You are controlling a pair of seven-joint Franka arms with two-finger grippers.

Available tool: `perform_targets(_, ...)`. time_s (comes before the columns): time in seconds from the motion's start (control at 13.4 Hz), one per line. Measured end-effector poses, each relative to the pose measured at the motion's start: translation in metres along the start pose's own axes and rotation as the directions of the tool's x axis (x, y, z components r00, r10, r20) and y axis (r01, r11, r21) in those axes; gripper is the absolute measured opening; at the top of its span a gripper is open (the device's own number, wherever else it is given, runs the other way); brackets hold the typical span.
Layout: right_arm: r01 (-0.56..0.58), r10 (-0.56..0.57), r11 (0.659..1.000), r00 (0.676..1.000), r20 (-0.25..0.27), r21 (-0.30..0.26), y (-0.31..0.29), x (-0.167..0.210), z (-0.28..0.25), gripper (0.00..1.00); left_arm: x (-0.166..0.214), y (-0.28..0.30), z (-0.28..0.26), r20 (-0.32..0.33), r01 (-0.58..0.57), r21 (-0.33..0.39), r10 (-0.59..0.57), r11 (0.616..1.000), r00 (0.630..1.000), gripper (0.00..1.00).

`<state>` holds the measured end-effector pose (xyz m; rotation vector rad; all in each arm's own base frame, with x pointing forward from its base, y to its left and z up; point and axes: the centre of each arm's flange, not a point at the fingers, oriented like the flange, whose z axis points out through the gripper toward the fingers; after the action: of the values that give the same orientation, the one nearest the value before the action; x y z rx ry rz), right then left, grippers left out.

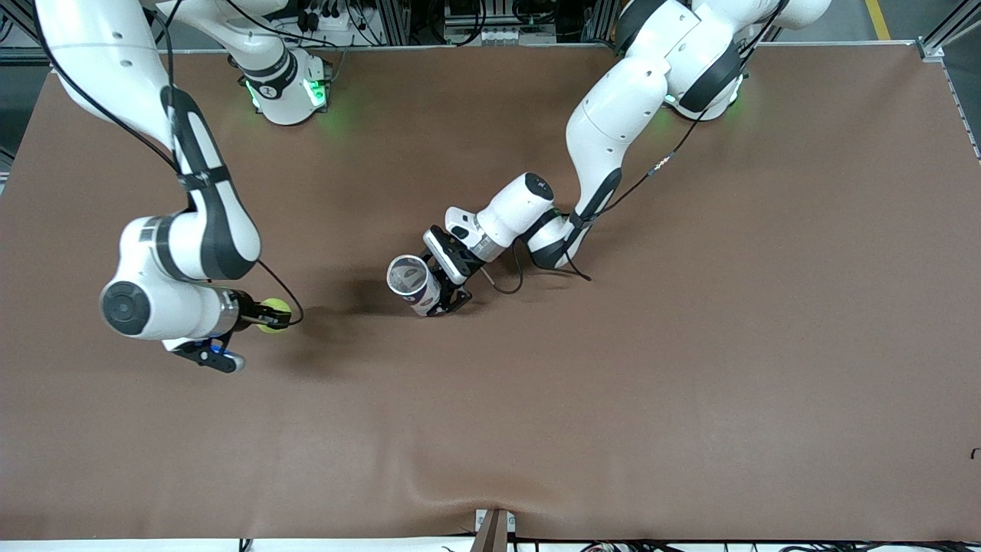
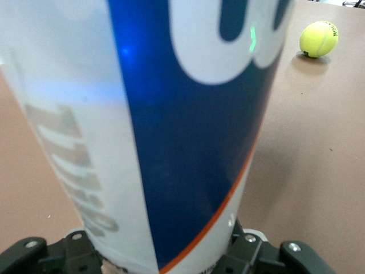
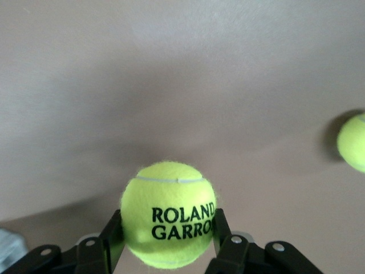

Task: Insert tennis ball vertically with right arm
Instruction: 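Carry the ball with the right gripper over the tube opening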

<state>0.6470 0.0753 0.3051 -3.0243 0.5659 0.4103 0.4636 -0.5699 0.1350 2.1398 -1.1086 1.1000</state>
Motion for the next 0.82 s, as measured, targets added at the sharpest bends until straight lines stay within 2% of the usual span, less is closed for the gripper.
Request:
perform_targets(0.3, -0.153, 0.149, 0.985, 0.987, 0.059, 0.073, -0.038, -0.022, -0.070, 0.65, 0.000, 0.003, 0.000, 0.000, -0.003, -0.004, 0.003, 1.000, 1.000, 0.78)
perform_targets(0.45, -0.234, 0.227, 0.966, 0.972, 0.066, 0.109, -0.074, -0.044, -0.099, 0.65, 0.000, 0.004, 0.000, 0.000, -0.003, -0.004, 0.003, 1.000, 1.000, 0.78)
perform_targets(0.6, -0.297, 0.291, 0.948, 0.955, 0.062, 0.116, -0.118, -0.074, -0.111, 0.65, 0.000, 0.004, 0.000, 0.000, -0.003, -0.004, 0.003, 1.000, 1.000, 0.78)
perform_targets(0.82, -0.328, 0.324, 0.940, 0.944, 0.058, 0.096, -0.173, -0.119, -0.106, 0.65, 0.000, 0.004, 0.000, 0.000, -0.002, -0.004, 0.002, 1.000, 1.000, 0.78)
